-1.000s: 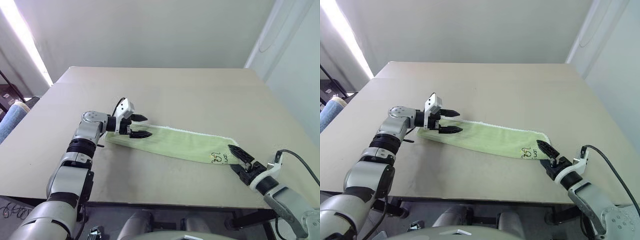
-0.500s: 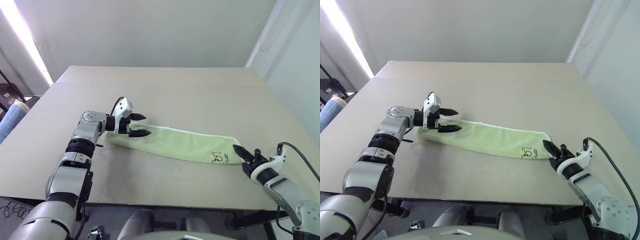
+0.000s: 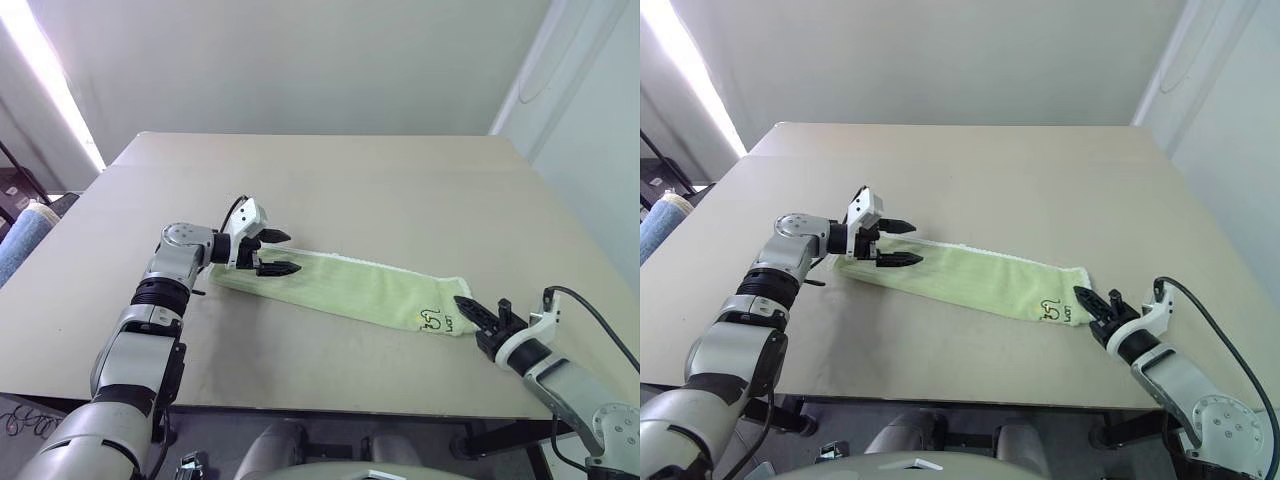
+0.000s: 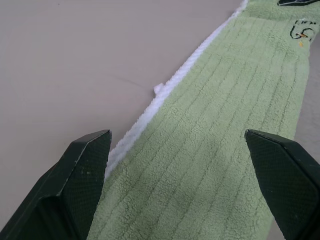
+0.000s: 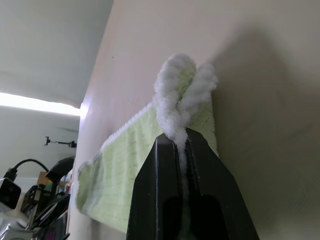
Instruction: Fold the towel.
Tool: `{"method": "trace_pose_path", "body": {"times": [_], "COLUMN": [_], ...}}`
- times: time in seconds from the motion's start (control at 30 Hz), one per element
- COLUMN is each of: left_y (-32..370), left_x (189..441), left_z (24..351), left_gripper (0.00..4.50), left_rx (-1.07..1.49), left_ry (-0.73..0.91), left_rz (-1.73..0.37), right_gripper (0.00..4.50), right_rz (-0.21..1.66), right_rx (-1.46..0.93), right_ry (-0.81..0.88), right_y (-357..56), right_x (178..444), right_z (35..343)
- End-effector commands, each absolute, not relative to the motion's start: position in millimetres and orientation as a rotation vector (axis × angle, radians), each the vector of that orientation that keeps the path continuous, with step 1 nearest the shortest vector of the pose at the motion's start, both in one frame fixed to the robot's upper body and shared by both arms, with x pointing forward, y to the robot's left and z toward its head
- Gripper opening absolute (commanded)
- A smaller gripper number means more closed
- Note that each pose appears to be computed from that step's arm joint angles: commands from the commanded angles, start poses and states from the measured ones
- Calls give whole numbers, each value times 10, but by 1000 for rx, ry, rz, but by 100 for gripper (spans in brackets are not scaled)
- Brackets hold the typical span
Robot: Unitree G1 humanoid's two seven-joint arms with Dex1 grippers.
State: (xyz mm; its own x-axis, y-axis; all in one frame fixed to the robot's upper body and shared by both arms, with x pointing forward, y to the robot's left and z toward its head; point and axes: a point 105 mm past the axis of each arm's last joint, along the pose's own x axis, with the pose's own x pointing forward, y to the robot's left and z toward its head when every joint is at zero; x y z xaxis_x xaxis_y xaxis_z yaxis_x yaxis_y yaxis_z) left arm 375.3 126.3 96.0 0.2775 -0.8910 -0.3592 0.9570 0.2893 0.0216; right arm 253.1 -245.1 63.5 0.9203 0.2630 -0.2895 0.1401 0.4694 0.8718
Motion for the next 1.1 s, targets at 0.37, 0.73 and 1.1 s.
{"method": "trace_pose_path", "body": {"times": [0.37, 0.73, 1.1], "left_y": [1388, 1389, 1380], "left_x": [3939, 3961, 3975], "left_z": [1200, 1210, 1217], "left_gripper": [450, 450, 450], "left_rx": [301, 306, 309], "left_ry": [246, 239, 238], "left_rz": [-1169, -1152, -1144], "right_gripper": [4, 4, 4], "right_rz": [-22, -219, 66], "right_rx": [839, 576, 553], "right_ry": [343, 535, 454], "right_y": [-2924, -3363, -2569], "right_x": [2770, 2701, 2983], "right_z": [1299, 1149, 1571]}}
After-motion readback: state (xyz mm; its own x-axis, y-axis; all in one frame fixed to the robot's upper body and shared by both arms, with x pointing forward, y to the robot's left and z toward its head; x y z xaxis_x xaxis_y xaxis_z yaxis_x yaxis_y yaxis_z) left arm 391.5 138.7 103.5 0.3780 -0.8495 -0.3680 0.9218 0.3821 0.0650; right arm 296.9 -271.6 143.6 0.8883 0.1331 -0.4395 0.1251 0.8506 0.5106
